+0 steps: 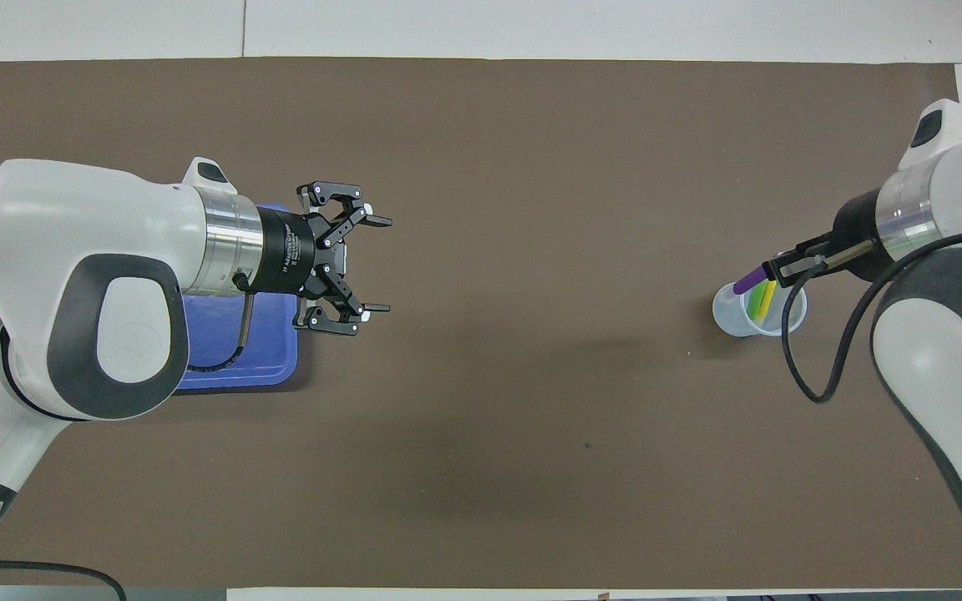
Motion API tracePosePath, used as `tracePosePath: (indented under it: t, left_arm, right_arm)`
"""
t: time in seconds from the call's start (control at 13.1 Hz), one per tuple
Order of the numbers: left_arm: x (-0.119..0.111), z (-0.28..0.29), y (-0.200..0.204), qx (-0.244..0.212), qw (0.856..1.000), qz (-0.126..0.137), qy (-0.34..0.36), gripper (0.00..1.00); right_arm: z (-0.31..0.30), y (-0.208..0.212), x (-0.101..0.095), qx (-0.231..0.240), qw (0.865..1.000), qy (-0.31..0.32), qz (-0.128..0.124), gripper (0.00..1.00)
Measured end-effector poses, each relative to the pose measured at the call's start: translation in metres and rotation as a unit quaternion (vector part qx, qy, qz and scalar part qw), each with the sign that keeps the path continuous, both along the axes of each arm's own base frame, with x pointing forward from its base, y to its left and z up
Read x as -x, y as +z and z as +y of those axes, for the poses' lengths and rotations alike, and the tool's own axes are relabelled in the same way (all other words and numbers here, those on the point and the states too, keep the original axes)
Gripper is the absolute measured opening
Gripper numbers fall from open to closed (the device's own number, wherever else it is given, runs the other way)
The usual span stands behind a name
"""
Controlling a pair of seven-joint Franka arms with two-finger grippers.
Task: Transfer and insert pens with both arms
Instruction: 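Insert the purple pen into the cup with the right gripper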
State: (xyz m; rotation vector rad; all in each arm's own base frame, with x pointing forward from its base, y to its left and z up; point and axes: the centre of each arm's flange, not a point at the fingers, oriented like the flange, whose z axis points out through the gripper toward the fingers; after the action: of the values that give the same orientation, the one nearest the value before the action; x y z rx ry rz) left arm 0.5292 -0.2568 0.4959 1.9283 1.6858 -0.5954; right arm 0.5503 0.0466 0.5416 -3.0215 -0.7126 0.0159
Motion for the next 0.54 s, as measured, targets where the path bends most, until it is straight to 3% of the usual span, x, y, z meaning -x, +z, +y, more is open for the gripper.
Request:
tracePosePath:
  t: [0.23,0.54]
  left_arm:
    - [-0.003,0.004,0.003,0.001,1.0,-0.003,0.004,1.0]
    - [-0.004,0.006,0.003,0.001,1.0,-0.004,0.007,1.0]
  right_arm:
    - [-0.019,-0.033,0.007,0.027,0.998,0.047,0.006,0.18]
    - [-0.029,-0.069,0.012,0.051,0.993,0.105,-0.012,0.18]
